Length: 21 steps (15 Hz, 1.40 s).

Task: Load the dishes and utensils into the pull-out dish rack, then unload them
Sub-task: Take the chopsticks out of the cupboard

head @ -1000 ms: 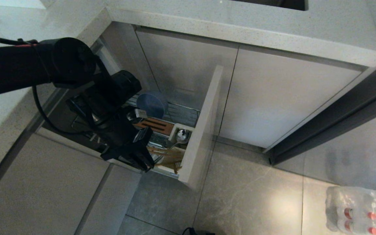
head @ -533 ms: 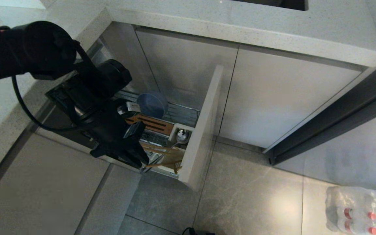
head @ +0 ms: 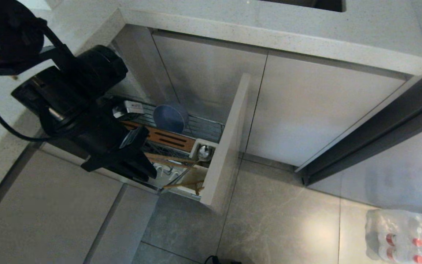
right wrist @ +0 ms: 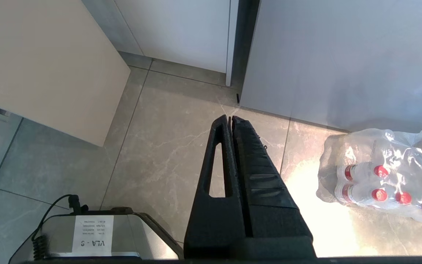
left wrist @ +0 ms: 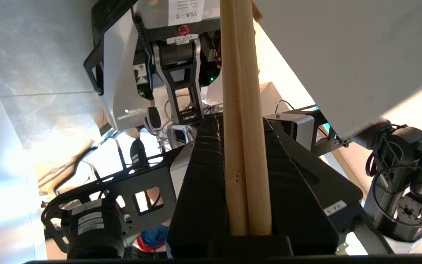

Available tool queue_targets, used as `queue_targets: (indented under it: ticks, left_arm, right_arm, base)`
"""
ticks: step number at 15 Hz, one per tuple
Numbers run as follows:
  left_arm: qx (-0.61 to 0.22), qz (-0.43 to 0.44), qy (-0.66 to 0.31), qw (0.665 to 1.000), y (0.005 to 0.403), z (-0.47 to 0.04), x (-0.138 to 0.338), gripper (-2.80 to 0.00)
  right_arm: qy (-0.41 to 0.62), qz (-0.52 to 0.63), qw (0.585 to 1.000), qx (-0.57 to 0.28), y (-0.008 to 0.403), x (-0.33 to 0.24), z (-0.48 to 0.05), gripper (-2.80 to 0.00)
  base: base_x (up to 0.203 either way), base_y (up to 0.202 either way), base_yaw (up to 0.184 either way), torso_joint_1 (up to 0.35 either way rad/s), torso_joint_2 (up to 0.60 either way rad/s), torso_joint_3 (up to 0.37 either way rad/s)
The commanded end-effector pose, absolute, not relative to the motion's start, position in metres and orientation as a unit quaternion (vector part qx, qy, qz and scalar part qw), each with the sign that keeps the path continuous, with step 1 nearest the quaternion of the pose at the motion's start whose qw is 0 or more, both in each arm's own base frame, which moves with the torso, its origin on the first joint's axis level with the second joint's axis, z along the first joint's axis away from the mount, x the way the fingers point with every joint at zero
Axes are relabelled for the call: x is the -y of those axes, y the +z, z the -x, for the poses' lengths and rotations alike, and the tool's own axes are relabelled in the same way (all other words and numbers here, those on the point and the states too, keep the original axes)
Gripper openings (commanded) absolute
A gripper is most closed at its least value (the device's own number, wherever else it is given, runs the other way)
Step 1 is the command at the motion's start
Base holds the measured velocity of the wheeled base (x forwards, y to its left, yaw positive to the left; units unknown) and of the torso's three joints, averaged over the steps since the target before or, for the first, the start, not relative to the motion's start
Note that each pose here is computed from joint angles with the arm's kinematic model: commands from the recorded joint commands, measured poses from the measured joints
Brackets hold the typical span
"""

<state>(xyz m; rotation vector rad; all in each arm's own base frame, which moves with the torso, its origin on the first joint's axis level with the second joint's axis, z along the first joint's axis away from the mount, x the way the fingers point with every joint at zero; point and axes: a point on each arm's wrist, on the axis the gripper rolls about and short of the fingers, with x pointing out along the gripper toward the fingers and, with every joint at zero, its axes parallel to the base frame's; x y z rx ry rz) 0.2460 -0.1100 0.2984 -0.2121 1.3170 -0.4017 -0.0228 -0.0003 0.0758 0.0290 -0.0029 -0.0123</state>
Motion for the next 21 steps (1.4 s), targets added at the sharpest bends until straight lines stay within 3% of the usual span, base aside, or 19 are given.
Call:
queue_targets:
  ticks: [1, 14, 21]
  left_arm:
    - [-0.595, 0.1, -0.188, 0.775, 0.308, -0.235, 0.105, -2.8]
    - [-0.477, 0.097, -0.214, 0.847, 0.365, -0.153, 0.073, -2.8]
    - [-0.36, 0.111, -0.253, 0.891, 0.396, -0.094, 0.049, -2.8]
  right_arm:
    - [-0.006, -0.015, 1.0, 0.001, 0.076, 0.0, 0.023, -2.8]
    - [-0.006, -0.015, 1.0, 0.001, 0.076, 0.0, 0.023, -2.8]
    - [-0.006, -0.015, 1.0, 0.001, 0.076, 0.0, 0.023, -2.8]
  base:
    - [0.0, 0.0, 0.0, 0.0, 0.0, 0.0]
    - [0.0, 0.0, 0.0, 0.0, 0.0, 0.0]
    - [0.0, 0.0, 0.0, 0.0, 0.0, 0.0]
